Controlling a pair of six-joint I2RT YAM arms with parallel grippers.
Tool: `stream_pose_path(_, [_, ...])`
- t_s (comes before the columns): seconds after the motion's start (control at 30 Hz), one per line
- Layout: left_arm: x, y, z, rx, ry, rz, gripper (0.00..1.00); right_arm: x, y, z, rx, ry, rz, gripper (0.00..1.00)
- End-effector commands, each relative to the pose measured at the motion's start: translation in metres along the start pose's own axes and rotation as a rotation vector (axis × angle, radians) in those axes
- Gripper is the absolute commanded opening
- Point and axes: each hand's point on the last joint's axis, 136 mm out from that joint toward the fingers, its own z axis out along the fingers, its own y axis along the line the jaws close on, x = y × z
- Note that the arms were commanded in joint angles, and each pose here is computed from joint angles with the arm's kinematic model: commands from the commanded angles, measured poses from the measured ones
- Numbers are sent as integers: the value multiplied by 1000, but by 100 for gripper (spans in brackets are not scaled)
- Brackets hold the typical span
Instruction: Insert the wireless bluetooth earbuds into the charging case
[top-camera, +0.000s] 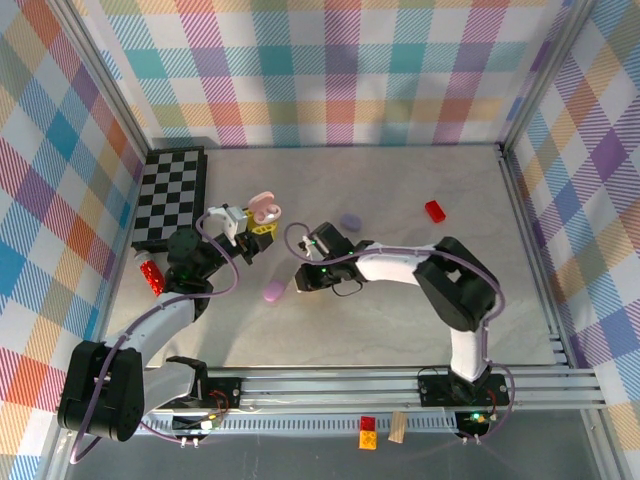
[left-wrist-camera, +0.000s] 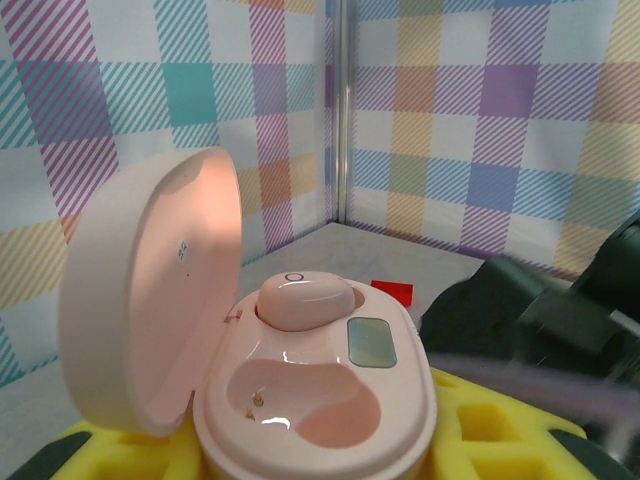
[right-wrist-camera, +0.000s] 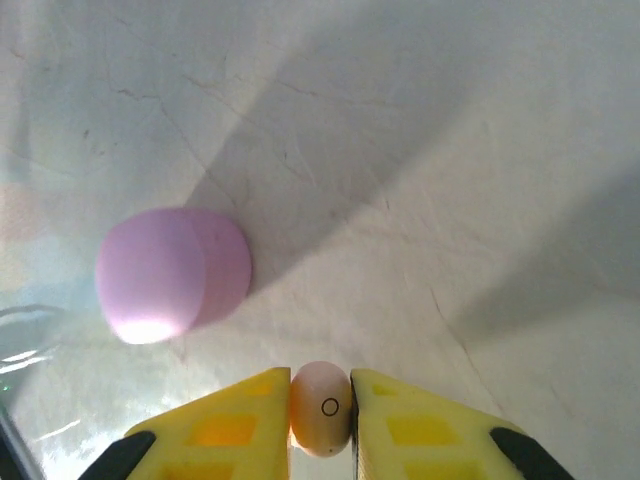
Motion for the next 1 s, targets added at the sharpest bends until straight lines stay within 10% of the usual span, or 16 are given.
stream_pose_path(0.0, [-1, -7, -2, 16, -7, 31, 33, -14, -4, -39, 37, -101, 2, 19])
stream_pose_path(0.5, [24, -50, 37, 79, 65, 161, 33, -62, 49, -215, 76, -419, -168, 19])
stream_pose_path(0.97, [40, -83, 83, 130, 87, 182, 33, -79, 72, -223, 24, -435, -214, 19])
